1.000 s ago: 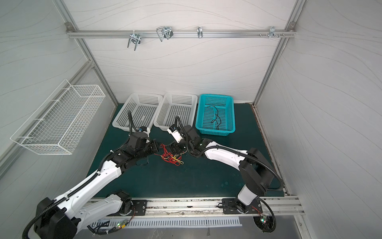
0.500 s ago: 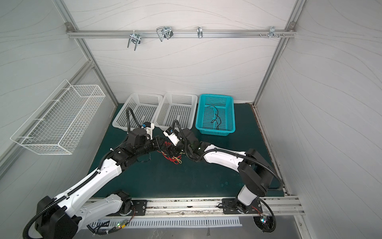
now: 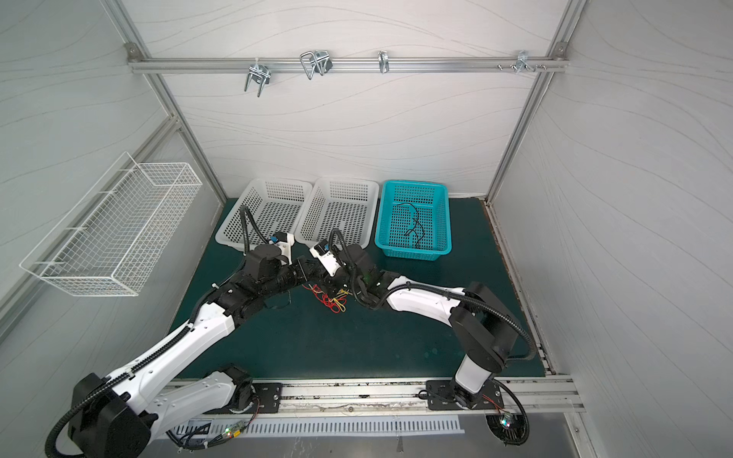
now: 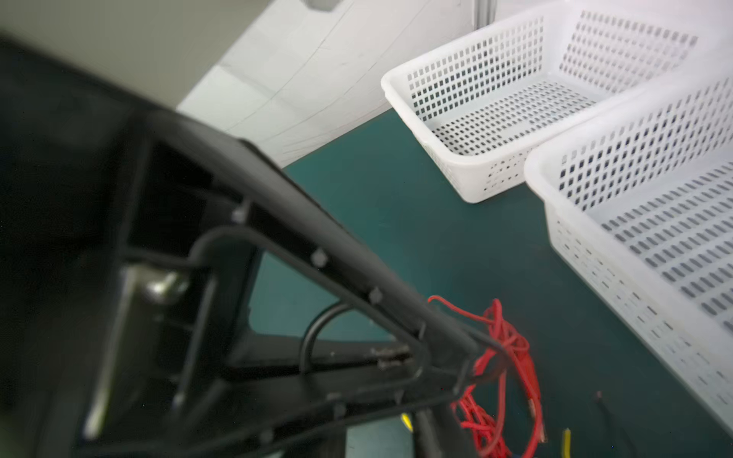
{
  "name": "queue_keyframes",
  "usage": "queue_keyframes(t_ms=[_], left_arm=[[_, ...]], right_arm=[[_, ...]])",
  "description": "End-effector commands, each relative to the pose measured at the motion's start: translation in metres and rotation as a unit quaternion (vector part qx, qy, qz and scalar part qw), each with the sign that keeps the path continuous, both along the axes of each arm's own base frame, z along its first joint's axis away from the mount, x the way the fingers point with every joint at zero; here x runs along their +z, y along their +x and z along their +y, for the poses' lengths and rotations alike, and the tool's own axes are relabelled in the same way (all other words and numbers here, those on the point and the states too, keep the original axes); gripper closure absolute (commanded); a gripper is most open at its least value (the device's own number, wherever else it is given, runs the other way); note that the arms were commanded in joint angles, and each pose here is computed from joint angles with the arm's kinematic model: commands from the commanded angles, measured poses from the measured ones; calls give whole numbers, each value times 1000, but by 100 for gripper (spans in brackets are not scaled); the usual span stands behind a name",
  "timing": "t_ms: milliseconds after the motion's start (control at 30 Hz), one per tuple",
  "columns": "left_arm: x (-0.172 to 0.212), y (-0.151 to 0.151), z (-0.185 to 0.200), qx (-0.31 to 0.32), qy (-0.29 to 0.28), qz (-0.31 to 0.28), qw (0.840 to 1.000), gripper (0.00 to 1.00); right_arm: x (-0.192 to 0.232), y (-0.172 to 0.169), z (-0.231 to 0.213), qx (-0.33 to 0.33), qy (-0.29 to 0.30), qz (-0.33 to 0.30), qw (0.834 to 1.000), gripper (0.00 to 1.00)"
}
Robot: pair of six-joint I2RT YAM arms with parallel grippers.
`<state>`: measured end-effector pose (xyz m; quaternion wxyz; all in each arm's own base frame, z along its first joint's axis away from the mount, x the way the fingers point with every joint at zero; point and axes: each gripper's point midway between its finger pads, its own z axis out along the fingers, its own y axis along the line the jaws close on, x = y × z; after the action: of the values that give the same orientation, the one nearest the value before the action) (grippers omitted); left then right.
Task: Untangle the cables
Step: 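Grip a black wire in the bundle with the right gripper and pull it out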
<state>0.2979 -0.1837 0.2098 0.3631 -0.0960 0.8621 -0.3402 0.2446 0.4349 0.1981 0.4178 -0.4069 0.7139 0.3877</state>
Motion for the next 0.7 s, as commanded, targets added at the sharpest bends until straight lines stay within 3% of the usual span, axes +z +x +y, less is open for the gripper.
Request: queue_keyframes(t_ms=[0,133,233,267,400,467,567,667], left_arm=[[15,2,-2,3,-18,-23,1000,100],[11,0,-1,4,-15,-19,1000,100],[7,-1,4,10,-4,-15,1000,100],[5,-2,7,15,3,-14,1000,93],[-1,-5,22,41,29,-22,999,36],[-8,-6,33,62,44,-24,997,21],[-17,-10,49,90,67,-23,993,12],[-25,-14,56,96,80,-20,992,11]], right_arm=[[16,10,4,-18,26,-19,999,86],[17,14,-2,-38,25,-27,999,99],[18,21,-11,-64,10,-42,997,100],[19,25,-16,-78,1,-49,996,100],[33,31,-31,-105,-19,-74,992,100],[45,31,-35,-107,-23,-84,990,100],[69,28,-40,-104,-17,-102,989,100],[97,21,-43,-90,3,-125,988,100]])
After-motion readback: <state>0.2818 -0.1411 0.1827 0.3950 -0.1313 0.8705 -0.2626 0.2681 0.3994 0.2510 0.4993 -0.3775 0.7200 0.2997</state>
